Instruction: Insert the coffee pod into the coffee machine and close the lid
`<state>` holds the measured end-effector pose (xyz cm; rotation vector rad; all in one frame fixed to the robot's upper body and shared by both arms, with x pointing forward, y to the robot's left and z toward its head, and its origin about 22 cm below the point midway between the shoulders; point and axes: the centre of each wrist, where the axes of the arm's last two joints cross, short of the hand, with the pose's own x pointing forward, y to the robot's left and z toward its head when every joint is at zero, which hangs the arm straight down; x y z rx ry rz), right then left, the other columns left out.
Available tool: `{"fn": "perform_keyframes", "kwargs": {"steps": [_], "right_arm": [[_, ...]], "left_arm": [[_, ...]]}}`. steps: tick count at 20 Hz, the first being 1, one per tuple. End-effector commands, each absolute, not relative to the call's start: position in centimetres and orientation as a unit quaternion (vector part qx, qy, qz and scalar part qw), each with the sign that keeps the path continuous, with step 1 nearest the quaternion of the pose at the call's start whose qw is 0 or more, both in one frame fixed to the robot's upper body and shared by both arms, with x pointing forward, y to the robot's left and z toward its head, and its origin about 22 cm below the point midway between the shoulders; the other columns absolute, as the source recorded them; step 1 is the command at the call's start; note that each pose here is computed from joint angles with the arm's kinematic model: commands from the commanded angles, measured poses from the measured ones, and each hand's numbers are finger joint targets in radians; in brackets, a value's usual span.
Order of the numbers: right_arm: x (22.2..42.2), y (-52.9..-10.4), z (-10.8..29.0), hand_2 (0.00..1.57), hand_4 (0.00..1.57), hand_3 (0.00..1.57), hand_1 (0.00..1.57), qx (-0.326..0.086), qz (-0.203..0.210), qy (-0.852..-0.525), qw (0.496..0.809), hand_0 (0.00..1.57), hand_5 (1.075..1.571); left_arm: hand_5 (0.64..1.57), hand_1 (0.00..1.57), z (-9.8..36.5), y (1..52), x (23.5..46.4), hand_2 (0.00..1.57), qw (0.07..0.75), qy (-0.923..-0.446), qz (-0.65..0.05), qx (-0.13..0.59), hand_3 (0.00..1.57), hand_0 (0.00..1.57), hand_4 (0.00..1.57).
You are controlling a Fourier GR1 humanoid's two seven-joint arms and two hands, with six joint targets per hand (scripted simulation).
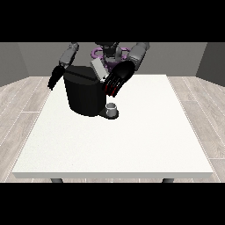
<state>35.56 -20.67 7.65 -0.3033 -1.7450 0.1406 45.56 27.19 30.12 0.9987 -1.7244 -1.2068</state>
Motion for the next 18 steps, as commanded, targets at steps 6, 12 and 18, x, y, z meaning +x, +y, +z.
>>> {"fn": "perform_keyframes", "kwargs": {"steps": [6,12,18], "right_arm": [[33.6,-25.3,0.8,0.00,0.14,0.00,0.00,-0.166,0.012,-0.708,0.686,0.00,1.571],[32.2,-26.0,-1.4,0.00,0.00,0.00,0.00,-0.167,-0.006,-0.669,0.725,0.00,1.571],[27.5,-29.3,-6.1,0.00,0.00,0.00,0.00,-0.193,-0.030,-0.608,0.770,0.00,1.571]], "left_arm": [[1.571,0.00,24.9,24.8,45.9,0.00,0.442,-0.667,-0.493,0.342,0.05,0.00,0.00],[1.571,0.00,17.7,22.1,45.6,0.13,0.500,-0.717,-0.440,0.207,0.00,0.00,0.00],[1.571,0.00,5.5,21.6,42.6,0.00,0.632,-0.745,-0.215,-0.008,0.00,0.00,0.41]]}}
